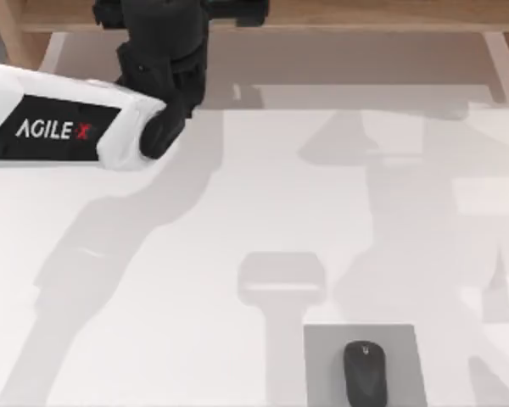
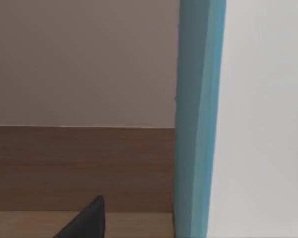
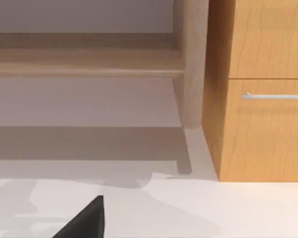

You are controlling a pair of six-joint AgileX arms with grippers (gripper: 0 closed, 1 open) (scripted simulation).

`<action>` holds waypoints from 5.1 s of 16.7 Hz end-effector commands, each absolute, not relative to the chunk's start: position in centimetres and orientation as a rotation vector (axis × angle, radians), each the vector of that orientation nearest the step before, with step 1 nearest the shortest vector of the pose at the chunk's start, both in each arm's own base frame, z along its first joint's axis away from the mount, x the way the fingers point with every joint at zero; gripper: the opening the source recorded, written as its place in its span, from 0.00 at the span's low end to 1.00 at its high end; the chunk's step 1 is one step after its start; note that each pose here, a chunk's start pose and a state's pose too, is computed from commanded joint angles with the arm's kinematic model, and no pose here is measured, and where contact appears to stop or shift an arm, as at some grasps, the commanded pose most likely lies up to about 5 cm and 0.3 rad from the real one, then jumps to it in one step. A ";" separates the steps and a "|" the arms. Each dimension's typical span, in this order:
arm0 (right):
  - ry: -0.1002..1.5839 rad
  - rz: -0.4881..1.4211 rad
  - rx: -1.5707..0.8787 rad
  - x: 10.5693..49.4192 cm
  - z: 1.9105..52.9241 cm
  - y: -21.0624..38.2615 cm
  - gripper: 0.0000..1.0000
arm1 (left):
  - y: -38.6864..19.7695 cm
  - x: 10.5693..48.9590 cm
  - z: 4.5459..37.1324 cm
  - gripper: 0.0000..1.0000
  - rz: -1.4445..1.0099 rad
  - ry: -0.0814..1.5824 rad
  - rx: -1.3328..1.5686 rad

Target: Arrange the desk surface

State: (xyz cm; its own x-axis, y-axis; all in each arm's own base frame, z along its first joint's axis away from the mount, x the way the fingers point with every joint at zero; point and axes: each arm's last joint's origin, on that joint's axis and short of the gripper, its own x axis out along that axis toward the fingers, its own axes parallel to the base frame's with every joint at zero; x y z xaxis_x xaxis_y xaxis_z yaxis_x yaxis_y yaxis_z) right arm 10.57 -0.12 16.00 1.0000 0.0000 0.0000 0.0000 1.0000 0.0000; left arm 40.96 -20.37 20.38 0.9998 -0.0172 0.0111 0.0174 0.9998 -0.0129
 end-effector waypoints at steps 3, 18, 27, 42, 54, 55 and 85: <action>0.000 0.000 0.000 10.6 16.0 -0.1 1.00 | -20.2 41.3 20.4 1.00 -0.017 -0.010 -0.013; 0.000 0.000 0.000 10.6 16.0 -0.1 1.00 | -20.4 43.0 20.4 0.55 -0.017 -0.011 -0.013; 0.000 0.000 0.000 10.6 16.0 -0.1 1.00 | -20.4 43.0 20.4 0.00 -0.017 -0.011 -0.013; 0.000 0.000 0.000 10.6 16.0 -0.1 1.00 | -20.5 39.1 21.9 0.00 -0.020 -0.012 -0.012; 0.000 0.000 0.000 10.6 16.0 -0.1 1.00 | -17.1 34.9 22.1 0.00 -0.106 -0.058 0.198; 0.000 0.000 0.000 10.6 16.0 -0.1 1.00 | -16.0 33.9 22.0 0.00 -0.116 -0.067 0.251; 0.000 0.000 0.000 10.6 16.0 -0.1 1.00 | 17.4 34.1 15.4 0.00 -0.180 0.209 1.549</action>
